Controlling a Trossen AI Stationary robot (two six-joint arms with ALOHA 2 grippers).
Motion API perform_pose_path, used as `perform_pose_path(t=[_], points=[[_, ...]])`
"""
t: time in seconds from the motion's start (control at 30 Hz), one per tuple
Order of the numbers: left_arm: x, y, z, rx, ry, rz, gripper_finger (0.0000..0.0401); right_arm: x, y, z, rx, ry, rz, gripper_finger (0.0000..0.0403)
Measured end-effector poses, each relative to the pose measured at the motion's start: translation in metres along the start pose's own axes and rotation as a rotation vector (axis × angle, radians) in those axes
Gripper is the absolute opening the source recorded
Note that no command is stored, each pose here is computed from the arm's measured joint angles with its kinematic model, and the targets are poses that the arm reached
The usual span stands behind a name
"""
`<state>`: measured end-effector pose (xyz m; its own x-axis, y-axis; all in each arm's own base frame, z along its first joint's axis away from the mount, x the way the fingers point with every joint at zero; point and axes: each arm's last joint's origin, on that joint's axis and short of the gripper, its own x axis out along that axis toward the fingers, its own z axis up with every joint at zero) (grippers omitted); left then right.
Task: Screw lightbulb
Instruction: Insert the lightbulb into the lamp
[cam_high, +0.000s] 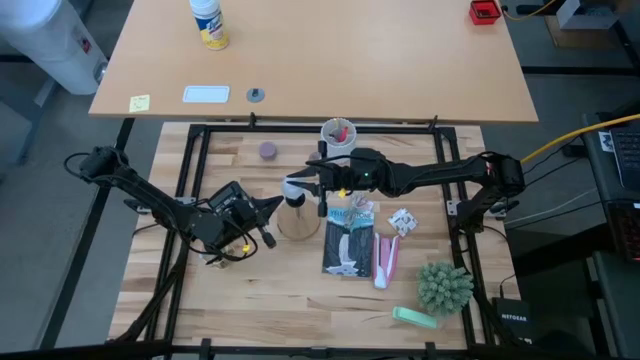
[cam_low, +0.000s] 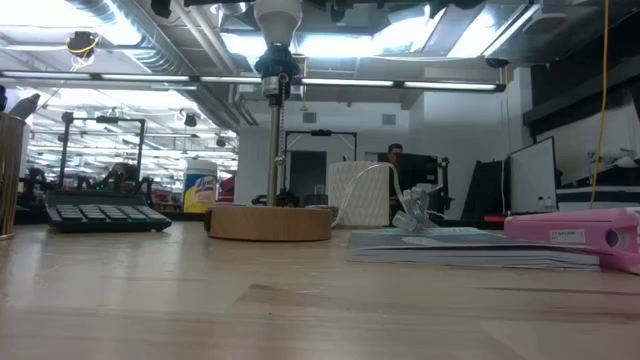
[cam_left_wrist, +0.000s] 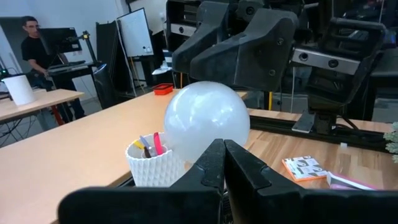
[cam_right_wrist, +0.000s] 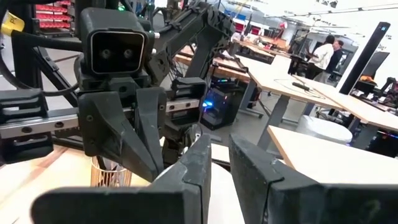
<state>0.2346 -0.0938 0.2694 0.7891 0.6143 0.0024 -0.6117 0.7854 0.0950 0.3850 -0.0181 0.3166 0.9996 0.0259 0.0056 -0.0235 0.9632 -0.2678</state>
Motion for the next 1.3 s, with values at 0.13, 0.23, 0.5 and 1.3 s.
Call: perform_pose_path(t=[0.13, 0.23, 0.5, 1.3], points=[[0.0, 0.0, 0.0, -0.001, 0.0, 0.0, 0.0001, -0.002, 0.0, 0.002, 0.0, 0.0, 0.0, 0.0062], [0.0, 0.0, 0.0, -0.001, 0.0, -0.001, 0.0001, -0.001, 0.0, 0.001, 0.0, 0.004, 0.001, 0.0062], [0.0, 0.0, 0.0, -0.001, 0.0, -0.002, 0.0001, -0.001, 0.0, 0.001, 0.0, 0.005, 0.001, 0.0062], [0.0, 0.0, 0.0, -0.012, 0.0, -0.002, 0.0001, -0.015, -0.002, 0.011, 0.005, 0.06, 0.008, 0.0062]])
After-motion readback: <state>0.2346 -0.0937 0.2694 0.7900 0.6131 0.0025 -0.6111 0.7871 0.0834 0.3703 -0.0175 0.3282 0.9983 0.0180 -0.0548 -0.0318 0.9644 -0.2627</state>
